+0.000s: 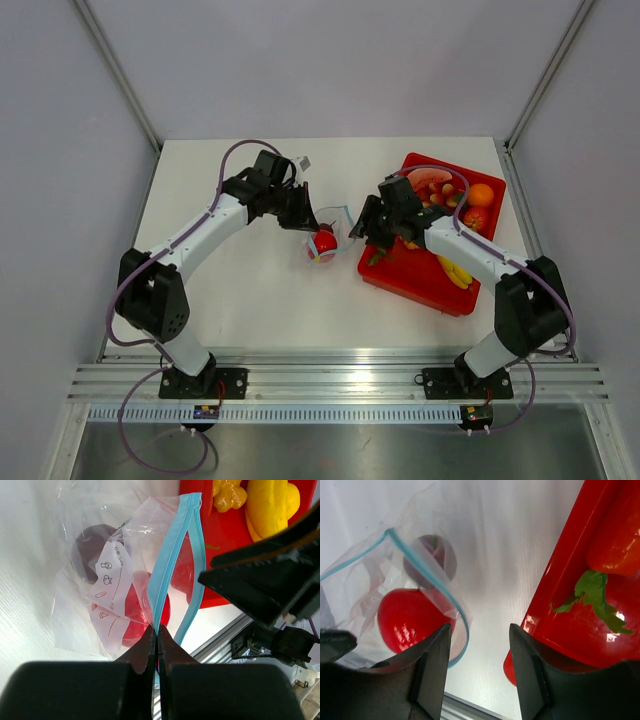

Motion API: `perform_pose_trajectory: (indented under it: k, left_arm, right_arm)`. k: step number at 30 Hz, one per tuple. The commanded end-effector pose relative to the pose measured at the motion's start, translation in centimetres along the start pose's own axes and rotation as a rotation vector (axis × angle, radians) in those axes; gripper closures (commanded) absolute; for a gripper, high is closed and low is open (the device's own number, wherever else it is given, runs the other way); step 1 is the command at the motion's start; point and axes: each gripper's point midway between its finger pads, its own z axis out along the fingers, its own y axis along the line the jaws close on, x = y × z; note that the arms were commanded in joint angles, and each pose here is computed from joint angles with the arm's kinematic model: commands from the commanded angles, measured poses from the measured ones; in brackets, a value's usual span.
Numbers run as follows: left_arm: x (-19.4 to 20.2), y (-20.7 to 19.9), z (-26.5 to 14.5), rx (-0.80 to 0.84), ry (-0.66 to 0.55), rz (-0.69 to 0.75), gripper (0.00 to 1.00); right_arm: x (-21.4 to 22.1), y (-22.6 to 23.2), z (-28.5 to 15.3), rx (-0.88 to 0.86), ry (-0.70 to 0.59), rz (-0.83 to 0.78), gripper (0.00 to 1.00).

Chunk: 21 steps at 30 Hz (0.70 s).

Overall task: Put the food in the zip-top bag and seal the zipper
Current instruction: Adjust the zipper food storage bag at the center of the board.

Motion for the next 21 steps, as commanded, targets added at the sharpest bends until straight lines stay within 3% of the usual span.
perform_pose_trajectory:
  k: [1, 9, 16, 21]
  left_arm:
    - [-1.2, -2.2, -2.1, 0.072, -0.056, 0.032, 1.00]
    - [-1.4, -1.7, -2.2, 0.066, -0.063, 0.025, 1.00]
    - [-1.4, 2.3, -1.0, -0.125, -0.055, 0.023, 1.00]
    - [-2.4, 4.7, -0.1, -0.262, -0.072, 0.023, 1.00]
  right_arm:
    - [-1.1, 2.5, 1.0, -0.109, 0.017, 0.006, 0.44]
    - [-1.4, 2.8, 1.8, -0.106, 0.024, -0.005, 1.00]
    - [-3.7, 3.8, -1.8, -0.108, -0.082, -0.045, 1.00]
    - [-3.7, 4.1, -1.9, -0.118, -0.073, -0.049, 1.00]
